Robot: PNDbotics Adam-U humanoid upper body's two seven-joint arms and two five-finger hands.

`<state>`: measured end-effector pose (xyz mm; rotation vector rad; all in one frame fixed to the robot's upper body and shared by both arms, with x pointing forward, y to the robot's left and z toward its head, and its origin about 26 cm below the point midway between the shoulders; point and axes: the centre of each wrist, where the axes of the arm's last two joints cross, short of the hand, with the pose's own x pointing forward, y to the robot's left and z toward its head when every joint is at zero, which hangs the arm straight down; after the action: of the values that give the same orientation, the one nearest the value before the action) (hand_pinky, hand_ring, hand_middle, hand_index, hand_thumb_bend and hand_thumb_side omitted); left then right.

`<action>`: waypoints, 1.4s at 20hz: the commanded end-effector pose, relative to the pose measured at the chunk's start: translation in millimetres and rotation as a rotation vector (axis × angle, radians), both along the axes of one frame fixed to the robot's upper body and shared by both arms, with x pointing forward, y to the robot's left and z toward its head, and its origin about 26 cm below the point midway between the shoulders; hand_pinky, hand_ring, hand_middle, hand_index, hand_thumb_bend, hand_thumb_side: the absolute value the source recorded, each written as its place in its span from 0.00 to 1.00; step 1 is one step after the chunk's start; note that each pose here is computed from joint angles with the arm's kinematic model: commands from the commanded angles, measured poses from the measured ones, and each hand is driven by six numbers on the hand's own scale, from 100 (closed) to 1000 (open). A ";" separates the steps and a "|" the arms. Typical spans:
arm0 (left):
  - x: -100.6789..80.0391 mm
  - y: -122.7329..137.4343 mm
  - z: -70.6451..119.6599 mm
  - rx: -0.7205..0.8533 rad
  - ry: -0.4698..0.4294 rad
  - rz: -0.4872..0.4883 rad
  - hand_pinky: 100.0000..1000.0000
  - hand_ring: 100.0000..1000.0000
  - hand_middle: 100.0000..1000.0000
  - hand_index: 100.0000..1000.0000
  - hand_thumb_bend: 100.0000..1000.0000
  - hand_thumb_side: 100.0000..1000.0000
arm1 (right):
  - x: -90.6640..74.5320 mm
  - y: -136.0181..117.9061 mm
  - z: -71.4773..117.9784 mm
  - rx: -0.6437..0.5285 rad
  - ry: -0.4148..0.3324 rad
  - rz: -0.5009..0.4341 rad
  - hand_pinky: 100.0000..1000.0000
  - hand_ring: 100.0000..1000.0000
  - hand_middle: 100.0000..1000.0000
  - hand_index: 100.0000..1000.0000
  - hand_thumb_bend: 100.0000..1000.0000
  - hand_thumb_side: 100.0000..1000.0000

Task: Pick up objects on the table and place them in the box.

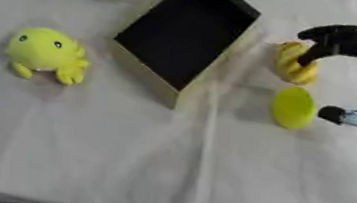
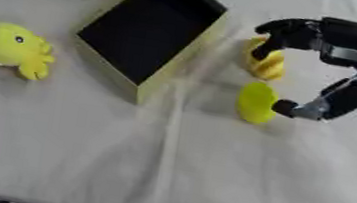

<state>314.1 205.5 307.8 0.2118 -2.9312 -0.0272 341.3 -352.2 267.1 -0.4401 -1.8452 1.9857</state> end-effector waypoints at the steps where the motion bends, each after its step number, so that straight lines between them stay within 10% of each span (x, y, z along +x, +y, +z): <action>1: -5.1 -2.3 7.8 0.007 -0.033 -0.014 0.64 0.63 0.60 0.80 0.33 0.48 | 2.4 -7.5 5.5 -0.027 -0.002 -0.008 0.92 0.99 0.69 0.85 0.28 0.19; 14: -5.3 -4.8 8.3 0.015 -0.031 -0.026 0.64 0.63 0.60 0.80 0.32 0.48 | 17.2 -18.4 -12.3 -0.050 0.100 -0.012 0.94 1.00 0.69 0.84 0.32 0.09; 28: -5.8 -4.3 13.4 -0.006 -0.056 -0.025 0.64 0.64 0.60 0.80 0.33 0.47 | 18.4 -14.3 -29.3 -0.119 0.026 0.041 0.92 1.00 0.74 0.85 0.40 0.05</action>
<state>313.3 198.8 311.6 0.1676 -2.9474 -0.0268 362.0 -363.9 226.2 -0.4129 -1.7842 1.9612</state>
